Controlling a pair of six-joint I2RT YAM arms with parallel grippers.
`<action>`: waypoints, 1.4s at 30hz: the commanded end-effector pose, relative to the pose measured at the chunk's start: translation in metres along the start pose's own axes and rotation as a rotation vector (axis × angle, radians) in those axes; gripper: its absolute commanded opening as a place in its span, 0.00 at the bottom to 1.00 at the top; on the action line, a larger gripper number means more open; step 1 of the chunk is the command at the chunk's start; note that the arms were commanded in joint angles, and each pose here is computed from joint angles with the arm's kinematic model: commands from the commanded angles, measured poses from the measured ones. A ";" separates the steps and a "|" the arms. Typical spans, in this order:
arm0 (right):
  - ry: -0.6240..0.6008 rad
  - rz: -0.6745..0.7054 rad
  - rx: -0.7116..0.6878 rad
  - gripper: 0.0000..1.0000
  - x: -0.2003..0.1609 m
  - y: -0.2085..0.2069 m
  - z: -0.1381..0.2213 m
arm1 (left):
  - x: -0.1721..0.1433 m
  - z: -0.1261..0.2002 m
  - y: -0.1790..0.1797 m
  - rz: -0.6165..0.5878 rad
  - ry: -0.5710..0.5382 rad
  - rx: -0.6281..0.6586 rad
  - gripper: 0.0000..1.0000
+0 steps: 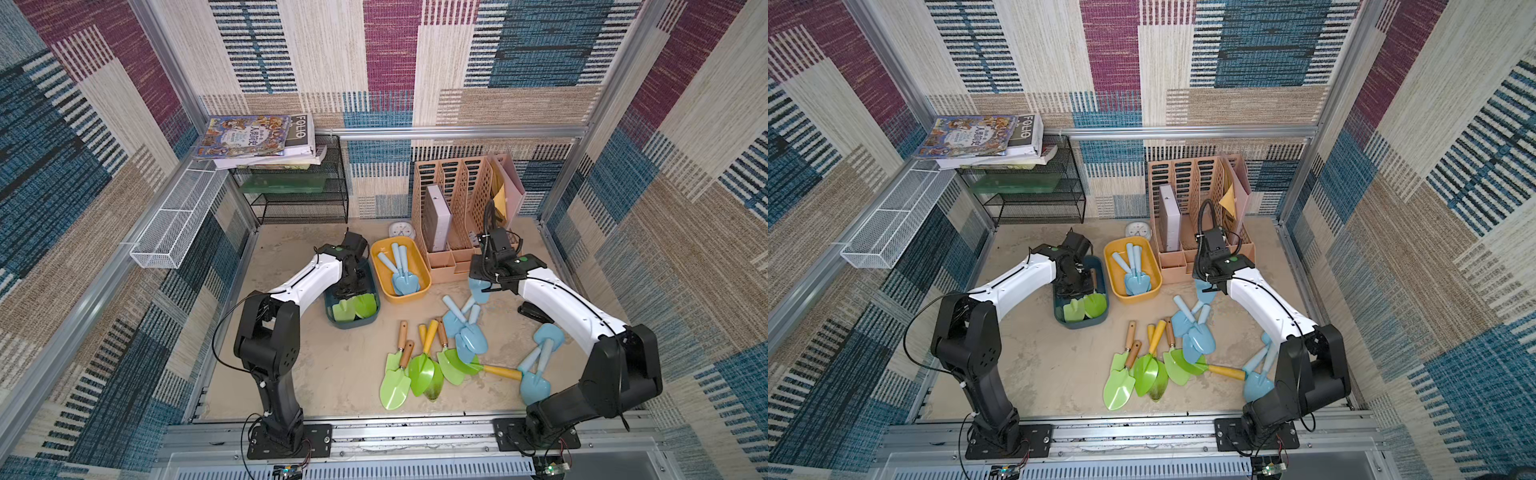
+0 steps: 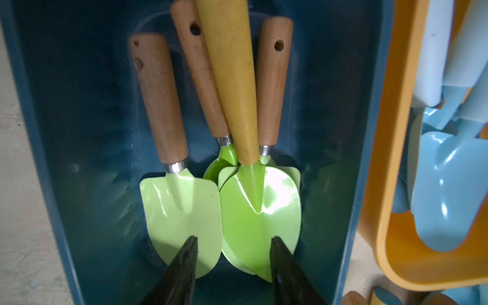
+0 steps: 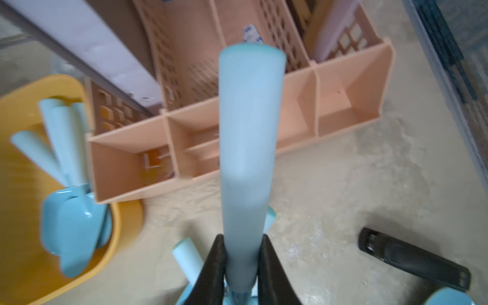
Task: Sort the small shovels by color and place them into the storage box
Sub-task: Pick up the shovel from the center of the board, then place the shovel in the storage box.
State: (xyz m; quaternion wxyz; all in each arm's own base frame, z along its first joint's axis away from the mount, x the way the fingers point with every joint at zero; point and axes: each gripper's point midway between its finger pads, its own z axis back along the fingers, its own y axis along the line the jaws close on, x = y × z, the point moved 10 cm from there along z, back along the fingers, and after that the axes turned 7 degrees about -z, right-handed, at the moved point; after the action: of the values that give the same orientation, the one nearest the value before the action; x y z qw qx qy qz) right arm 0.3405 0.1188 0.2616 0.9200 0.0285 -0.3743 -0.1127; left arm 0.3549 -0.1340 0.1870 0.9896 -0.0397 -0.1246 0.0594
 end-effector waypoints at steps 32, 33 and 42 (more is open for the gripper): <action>0.285 0.349 0.338 0.14 -0.034 0.189 -0.129 | -0.037 0.025 0.029 -0.009 -0.027 0.103 0.47; 0.292 0.350 0.333 0.14 -0.036 0.188 -0.130 | -0.037 0.024 0.030 -0.010 -0.025 0.104 0.48; 0.258 0.328 0.274 0.45 -0.034 0.179 -0.125 | -0.039 0.025 0.027 -0.012 -0.020 0.086 0.49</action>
State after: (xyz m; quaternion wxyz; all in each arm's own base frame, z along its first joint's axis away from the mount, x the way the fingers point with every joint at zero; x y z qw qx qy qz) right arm 0.4341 0.3016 0.1552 0.9589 0.1208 -0.2322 0.1098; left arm 0.3115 -0.1099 0.1983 0.9886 0.0077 -0.1366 0.0634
